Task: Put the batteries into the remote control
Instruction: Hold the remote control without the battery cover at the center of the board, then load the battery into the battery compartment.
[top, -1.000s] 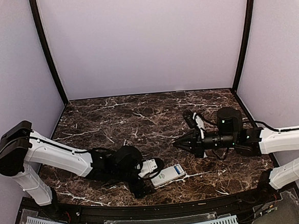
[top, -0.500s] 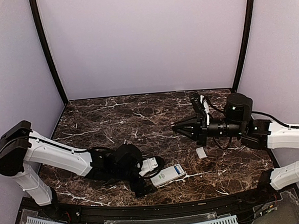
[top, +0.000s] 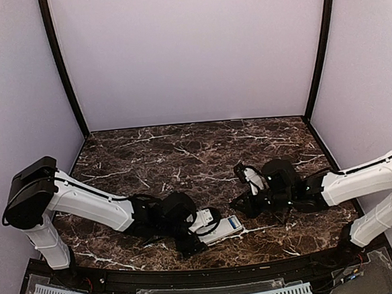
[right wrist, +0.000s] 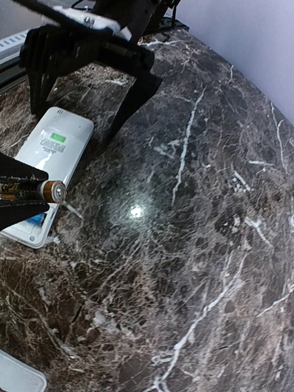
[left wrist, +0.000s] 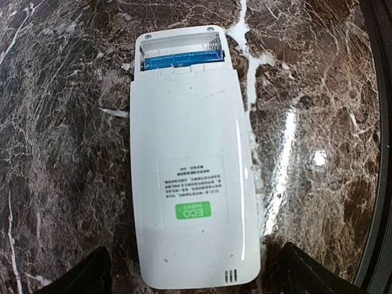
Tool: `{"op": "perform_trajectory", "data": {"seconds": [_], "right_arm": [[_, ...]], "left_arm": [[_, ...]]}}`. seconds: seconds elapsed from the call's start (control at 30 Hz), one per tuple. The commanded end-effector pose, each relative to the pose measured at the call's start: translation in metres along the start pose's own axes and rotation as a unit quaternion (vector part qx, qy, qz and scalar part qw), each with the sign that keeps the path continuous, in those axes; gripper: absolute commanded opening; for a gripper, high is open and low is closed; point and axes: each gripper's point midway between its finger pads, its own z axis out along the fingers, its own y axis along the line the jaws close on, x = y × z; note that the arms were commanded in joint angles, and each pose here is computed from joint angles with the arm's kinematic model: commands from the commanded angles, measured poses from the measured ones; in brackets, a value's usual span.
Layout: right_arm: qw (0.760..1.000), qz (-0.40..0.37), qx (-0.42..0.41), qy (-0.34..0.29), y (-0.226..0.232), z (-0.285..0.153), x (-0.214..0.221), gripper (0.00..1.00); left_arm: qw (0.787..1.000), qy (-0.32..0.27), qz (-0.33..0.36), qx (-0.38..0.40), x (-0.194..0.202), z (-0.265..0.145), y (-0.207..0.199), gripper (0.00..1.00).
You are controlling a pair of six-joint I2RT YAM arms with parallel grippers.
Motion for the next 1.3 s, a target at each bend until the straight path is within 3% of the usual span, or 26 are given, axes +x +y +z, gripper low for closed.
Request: {"op": "perform_trajectory", "data": {"seconds": [0.0, 0.23, 0.37, 0.67, 0.9, 1.03, 1.27], "right_arm": [[1.0, 0.01, 0.022, -0.008, -0.011, 0.008, 0.009, 0.0], [0.999, 0.013, 0.027, 0.035, -0.021, 0.025, 0.04, 0.0], [1.0, 0.024, 0.014, 0.01, -0.018, 0.025, 0.034, 0.0], [0.999, 0.038, 0.018, 0.016, -0.02, 0.03, 0.039, 0.0], [1.0, 0.009, 0.01, -0.002, -0.014, 0.038, 0.022, 0.0], [0.999, -0.029, -0.018, -0.029, 0.003, 0.035, 0.0, 0.0], [0.997, -0.072, 0.012, -0.026, -0.011, 0.046, 0.004, 0.0]], "left_arm": [[0.999, 0.046, 0.0, -0.014, 0.024, 0.006, 0.002, 0.91], [0.998, 0.057, -0.007, -0.018, 0.026, 0.009, 0.003, 0.76], [0.998, 0.062, -0.013, -0.02, 0.03, 0.009, 0.004, 0.61], [0.997, 0.07, -0.029, -0.032, 0.035, 0.01, 0.007, 0.31], [0.989, 0.072, -0.048, -0.12, 0.037, 0.005, 0.041, 0.01], [0.989, 0.073, -0.05, -0.116, 0.038, 0.006, 0.041, 0.0], [0.991, 0.076, -0.052, -0.097, 0.041, 0.009, 0.035, 0.0]]}}
